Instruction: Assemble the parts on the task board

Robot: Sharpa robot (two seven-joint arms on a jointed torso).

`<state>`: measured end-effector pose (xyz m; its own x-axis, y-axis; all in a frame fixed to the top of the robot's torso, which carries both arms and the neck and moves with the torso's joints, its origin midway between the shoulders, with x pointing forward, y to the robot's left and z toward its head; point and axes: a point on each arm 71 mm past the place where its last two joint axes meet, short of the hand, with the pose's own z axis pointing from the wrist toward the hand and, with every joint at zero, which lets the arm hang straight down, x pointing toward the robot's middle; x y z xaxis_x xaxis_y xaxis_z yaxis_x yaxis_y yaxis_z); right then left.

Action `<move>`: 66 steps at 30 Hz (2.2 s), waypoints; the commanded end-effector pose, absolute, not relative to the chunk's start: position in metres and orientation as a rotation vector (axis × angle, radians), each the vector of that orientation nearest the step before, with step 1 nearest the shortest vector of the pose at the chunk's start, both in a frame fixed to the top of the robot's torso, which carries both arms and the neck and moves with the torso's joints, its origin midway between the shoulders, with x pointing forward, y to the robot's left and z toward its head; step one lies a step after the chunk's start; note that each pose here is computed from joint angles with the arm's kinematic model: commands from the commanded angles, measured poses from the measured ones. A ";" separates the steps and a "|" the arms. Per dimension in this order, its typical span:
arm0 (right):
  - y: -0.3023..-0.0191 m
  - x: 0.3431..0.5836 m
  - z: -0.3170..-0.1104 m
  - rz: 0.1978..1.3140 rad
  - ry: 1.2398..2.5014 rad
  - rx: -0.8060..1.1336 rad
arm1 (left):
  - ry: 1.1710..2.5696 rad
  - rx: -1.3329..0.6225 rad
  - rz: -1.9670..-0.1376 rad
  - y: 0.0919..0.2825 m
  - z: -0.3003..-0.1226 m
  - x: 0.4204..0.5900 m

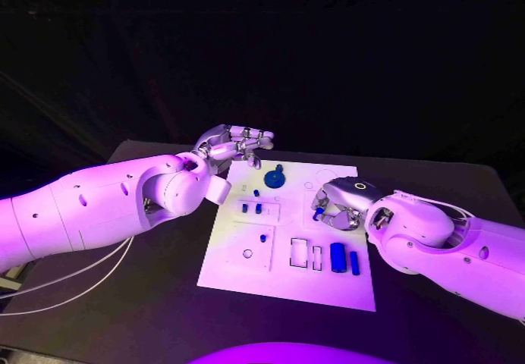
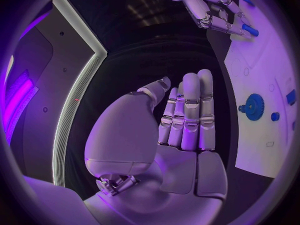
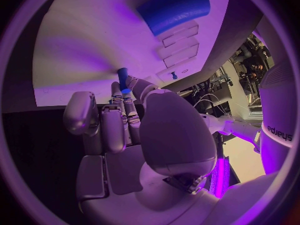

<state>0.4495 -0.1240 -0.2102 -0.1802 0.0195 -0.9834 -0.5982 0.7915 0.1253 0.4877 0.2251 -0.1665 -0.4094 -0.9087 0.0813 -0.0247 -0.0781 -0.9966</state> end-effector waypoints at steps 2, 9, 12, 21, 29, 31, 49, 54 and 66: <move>-0.123 0.446 -0.203 0.629 1.613 -0.437 | 1.500 -1.035 -1.602 0.221 -0.166 0.487; -0.119 0.439 -0.186 0.688 1.572 -0.408 | 1.501 -1.036 -1.600 0.221 -0.166 0.487; -0.117 0.434 -0.177 0.714 1.555 -0.397 | 1.502 -1.037 -1.599 0.221 -0.166 0.488; -0.096 0.415 -0.162 0.826 1.539 -0.388 | 1.502 -1.036 -1.602 0.219 -0.166 0.488; -0.059 0.394 -0.175 0.947 1.556 -0.421 | 1.502 -1.035 -1.604 0.218 -0.166 0.488; -0.049 0.389 -0.181 0.977 1.559 -0.434 | 1.501 -1.035 -1.605 0.217 -0.166 0.488; -0.009 0.377 -0.223 1.021 1.637 -0.497 | 1.506 -1.033 -1.612 0.212 -0.167 0.489; -0.008 0.378 -0.229 1.004 1.662 -0.505 | 1.507 -1.033 -1.612 0.212 -0.167 0.489; -0.006 0.381 -0.236 0.980 1.682 -0.511 | 1.509 -1.033 -1.613 0.212 -0.166 0.488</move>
<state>0.3815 -0.0067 -0.2344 -0.3400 0.1607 -0.9266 -0.7362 0.5676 0.3686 0.4890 0.2147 -0.1679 -0.4281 -0.8993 0.0892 -0.0374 -0.0810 -0.9960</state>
